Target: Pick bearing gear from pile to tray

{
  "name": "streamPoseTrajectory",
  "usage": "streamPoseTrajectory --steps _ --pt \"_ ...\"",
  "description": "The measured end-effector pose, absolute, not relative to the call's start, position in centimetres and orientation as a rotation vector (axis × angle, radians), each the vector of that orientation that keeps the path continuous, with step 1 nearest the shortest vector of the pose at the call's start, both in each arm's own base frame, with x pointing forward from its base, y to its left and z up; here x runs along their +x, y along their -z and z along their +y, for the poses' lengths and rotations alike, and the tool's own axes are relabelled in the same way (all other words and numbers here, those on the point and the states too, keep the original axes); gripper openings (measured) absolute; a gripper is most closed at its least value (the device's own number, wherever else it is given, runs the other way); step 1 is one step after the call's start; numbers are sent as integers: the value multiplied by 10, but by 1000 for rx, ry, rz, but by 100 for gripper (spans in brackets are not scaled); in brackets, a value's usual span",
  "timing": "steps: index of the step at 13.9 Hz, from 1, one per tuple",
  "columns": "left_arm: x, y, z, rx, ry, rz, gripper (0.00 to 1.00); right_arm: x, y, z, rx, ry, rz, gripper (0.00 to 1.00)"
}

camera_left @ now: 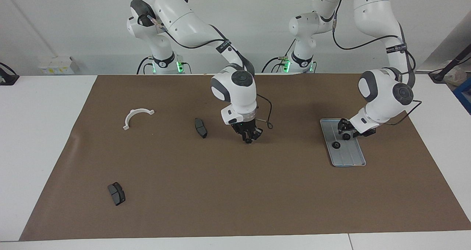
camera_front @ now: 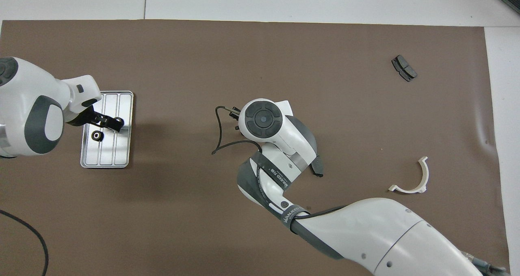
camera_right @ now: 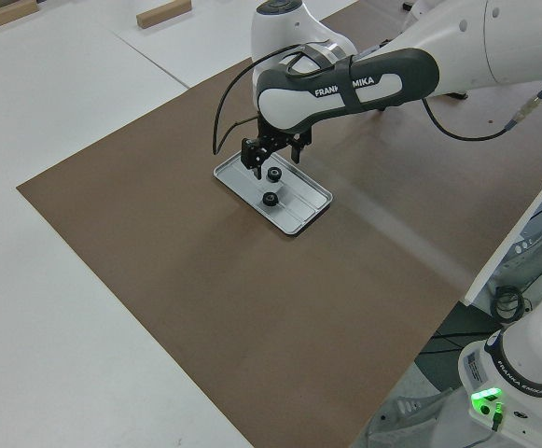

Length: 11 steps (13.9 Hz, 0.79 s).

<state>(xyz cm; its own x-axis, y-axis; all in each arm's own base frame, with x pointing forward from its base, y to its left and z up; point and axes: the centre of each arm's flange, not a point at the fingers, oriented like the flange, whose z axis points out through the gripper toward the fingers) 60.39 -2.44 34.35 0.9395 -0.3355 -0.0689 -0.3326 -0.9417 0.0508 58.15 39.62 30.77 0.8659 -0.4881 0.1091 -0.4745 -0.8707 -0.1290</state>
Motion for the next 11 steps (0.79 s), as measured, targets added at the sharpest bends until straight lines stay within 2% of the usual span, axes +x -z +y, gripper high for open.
streamPoseTrajectory --steps 1,6,8,11 --pt "603 -347 -64 3069 111 -484 100 590 -312 383 -2949 223 730 99" --pt "559 -355 -265 3101 -9 -135 98 613 -354 287 -3046 303 492 100" --pt "543 -352 -312 3079 -60 -57 96 611 -376 244 -3079 340 440 100" --pt "547 -350 -333 3055 -99 -23 93 600 -403 209 -3144 341 361 100"
